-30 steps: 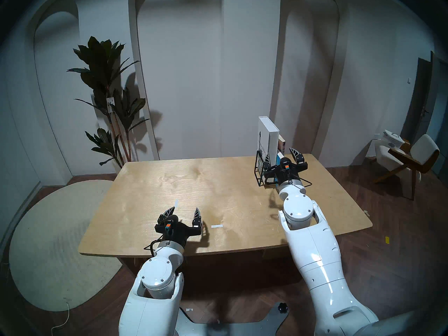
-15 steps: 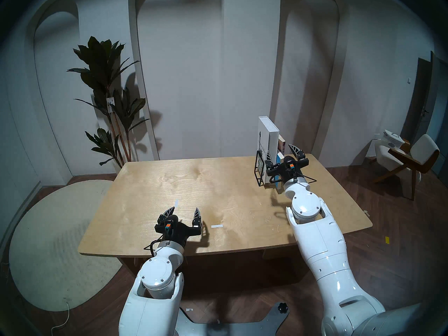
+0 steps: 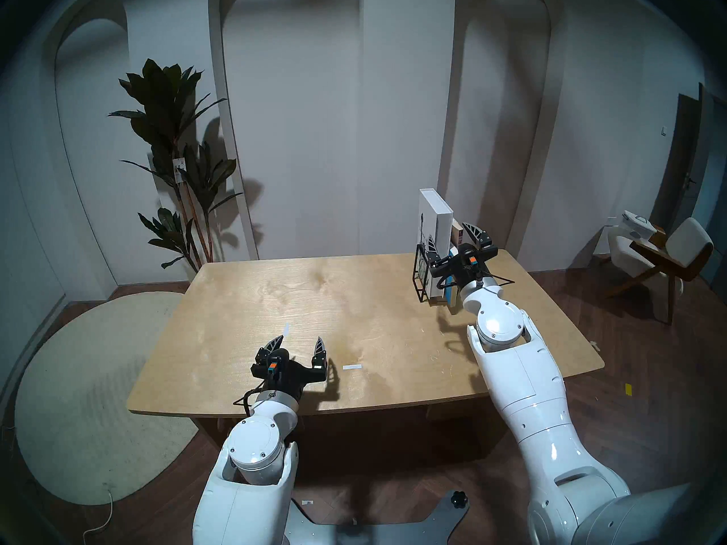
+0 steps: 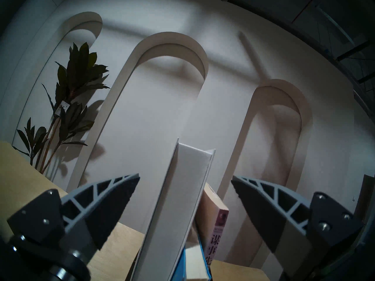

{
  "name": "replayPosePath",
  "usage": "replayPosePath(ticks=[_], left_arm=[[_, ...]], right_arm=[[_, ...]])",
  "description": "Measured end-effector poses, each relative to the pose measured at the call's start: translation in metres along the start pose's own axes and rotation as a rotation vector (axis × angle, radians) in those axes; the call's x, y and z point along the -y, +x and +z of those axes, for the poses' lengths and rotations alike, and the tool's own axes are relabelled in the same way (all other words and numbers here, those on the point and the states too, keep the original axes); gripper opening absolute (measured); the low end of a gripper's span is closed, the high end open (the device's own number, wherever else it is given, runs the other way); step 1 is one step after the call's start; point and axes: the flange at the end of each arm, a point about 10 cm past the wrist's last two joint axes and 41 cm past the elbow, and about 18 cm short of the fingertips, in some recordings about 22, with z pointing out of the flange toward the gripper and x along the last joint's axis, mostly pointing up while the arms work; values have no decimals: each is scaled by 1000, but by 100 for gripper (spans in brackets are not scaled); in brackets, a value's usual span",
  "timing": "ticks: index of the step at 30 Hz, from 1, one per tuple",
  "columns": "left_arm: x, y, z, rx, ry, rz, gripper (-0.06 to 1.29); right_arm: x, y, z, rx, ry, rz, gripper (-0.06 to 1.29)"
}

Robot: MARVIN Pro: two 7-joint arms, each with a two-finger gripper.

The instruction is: Stack the books into one stack

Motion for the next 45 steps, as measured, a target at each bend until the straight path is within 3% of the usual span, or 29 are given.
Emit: replayPosePath(ticks=[8,17,29,45], left_arm=[[0,0,0,0,0,0,124],[0,0,0,0,0,0,124],[0,0,0,0,0,0,124],[0,0,0,0,0,0,124]], right_arm=[[4,-3,14,35,32,64,122],[1,-9,30,86,12,135,122],[10,-20,38,111,33,150,122],[-3,-19,38,96,-16,155,122]])
